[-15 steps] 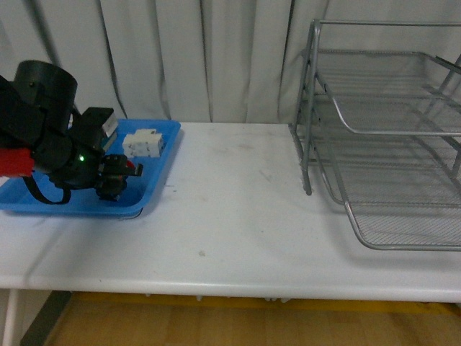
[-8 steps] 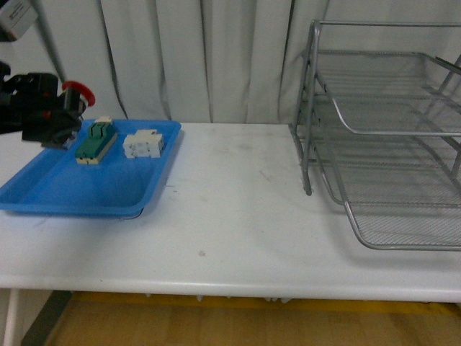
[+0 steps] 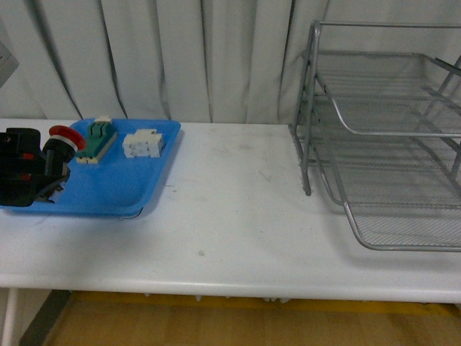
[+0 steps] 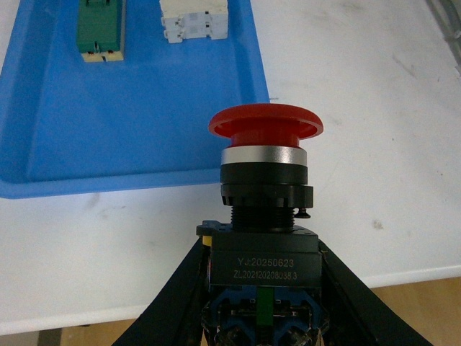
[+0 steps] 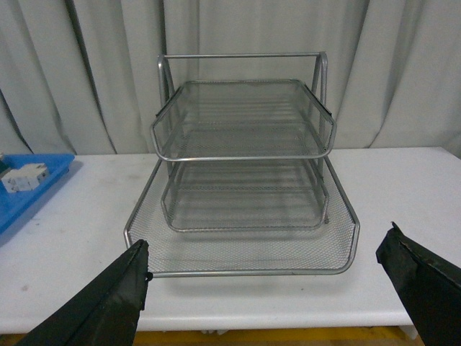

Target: Place button on rack with both arms

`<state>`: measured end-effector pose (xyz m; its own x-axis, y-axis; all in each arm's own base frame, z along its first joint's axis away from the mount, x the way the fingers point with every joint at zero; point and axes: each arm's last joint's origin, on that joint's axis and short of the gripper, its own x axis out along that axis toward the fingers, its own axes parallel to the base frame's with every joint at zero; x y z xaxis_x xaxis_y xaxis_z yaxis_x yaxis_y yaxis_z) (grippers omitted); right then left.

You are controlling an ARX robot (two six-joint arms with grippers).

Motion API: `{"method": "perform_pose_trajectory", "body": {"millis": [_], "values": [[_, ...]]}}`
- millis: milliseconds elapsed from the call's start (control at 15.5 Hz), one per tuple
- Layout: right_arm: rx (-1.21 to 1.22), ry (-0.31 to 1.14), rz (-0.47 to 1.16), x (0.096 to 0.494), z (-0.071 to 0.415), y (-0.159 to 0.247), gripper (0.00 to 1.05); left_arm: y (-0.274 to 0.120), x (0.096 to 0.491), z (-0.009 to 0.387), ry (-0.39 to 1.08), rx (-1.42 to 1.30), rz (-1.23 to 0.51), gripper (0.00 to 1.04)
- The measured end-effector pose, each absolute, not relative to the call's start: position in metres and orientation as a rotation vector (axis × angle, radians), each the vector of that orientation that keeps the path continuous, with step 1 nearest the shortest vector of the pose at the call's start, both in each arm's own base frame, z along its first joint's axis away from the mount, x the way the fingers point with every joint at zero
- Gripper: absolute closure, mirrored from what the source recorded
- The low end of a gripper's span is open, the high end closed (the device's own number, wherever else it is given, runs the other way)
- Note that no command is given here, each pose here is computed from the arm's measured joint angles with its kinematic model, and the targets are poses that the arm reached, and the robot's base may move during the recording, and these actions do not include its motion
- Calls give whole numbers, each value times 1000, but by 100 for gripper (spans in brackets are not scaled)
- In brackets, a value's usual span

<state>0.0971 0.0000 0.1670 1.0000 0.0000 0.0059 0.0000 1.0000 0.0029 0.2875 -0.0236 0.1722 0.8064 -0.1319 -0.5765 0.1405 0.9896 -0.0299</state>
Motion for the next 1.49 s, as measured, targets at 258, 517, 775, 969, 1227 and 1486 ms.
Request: {"method": "perform_pose_trajectory", "body": {"millis": [258, 517, 775, 969, 1227, 1486], "values": [[3, -6, 0, 97, 167, 0, 6, -23, 287, 172, 616, 8, -139, 69], [3, -4, 0, 97, 167, 0, 6, -25, 286, 170, 618, 6, -148, 69], [3, -6, 0, 97, 167, 0, 6, -25, 286, 170, 613, 4, -152, 69], [3, -4, -3, 97, 167, 0, 6, -27, 286, 169, 621, 0, -162, 69], [3, -4, -3, 97, 167, 0, 6, -56, 335, 196, 564, -36, -205, 69], [3, -4, -3, 97, 167, 0, 6, -154, 338, 200, 571, 45, -468, 69]]}}
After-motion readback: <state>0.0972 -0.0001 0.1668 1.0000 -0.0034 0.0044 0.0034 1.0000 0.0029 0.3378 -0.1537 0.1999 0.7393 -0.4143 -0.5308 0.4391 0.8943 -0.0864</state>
